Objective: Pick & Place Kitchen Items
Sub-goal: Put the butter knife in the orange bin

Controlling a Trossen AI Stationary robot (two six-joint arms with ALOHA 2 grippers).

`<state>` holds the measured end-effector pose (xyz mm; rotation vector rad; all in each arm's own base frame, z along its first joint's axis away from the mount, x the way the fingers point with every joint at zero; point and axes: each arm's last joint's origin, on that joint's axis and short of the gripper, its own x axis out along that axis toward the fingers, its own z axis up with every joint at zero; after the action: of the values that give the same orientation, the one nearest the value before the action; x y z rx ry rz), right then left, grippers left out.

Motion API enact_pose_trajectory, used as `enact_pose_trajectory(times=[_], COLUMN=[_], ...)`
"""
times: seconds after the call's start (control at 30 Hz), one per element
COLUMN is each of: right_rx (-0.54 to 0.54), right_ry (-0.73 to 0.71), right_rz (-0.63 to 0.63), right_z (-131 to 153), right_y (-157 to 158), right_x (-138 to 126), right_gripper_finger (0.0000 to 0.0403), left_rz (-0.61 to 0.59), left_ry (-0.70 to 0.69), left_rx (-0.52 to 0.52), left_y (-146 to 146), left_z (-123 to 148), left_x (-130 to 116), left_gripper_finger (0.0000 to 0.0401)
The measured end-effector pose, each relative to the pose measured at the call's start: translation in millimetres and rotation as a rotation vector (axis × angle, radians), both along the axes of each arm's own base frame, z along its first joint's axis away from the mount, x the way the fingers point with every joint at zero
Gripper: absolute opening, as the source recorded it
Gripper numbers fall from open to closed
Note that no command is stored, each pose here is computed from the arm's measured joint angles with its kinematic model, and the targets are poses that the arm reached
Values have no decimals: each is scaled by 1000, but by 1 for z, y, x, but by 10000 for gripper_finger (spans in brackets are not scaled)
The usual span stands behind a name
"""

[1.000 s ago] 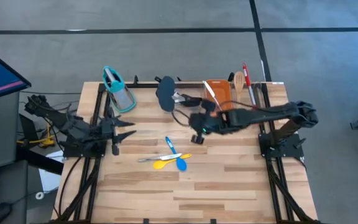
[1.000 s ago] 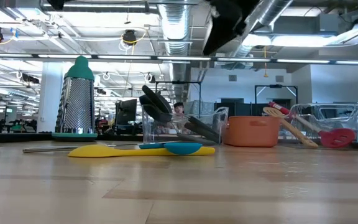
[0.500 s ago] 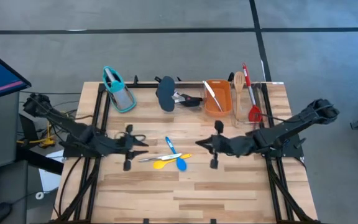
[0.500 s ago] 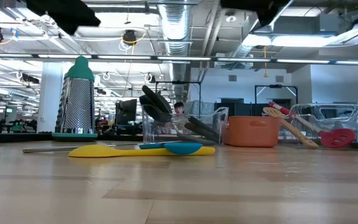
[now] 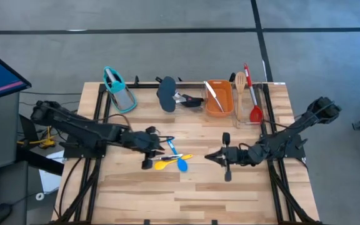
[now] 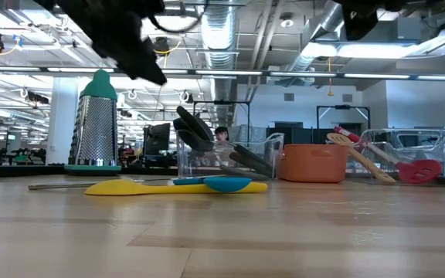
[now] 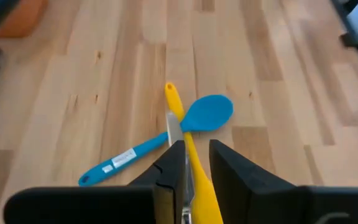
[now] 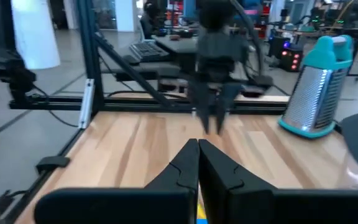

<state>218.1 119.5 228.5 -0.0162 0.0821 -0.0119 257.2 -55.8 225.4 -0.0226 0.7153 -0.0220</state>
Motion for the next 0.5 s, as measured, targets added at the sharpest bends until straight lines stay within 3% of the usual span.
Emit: enact_pose_trajectory(times=[0.2, 0.5], right_rx=[34, 52], right_ry=[13, 25], right_rz=[38, 37], right_z=[-10, -14], right_y=[7, 7], right_x=[-9, -12], right_gripper_finger=[0, 0], left_rz=[-14, -23], left_ry=[112, 188], left_rx=[-39, -7], left_y=[7, 8], left_z=[-23, -45], left_x=[22, 31], left_gripper_finger=[62, 88])
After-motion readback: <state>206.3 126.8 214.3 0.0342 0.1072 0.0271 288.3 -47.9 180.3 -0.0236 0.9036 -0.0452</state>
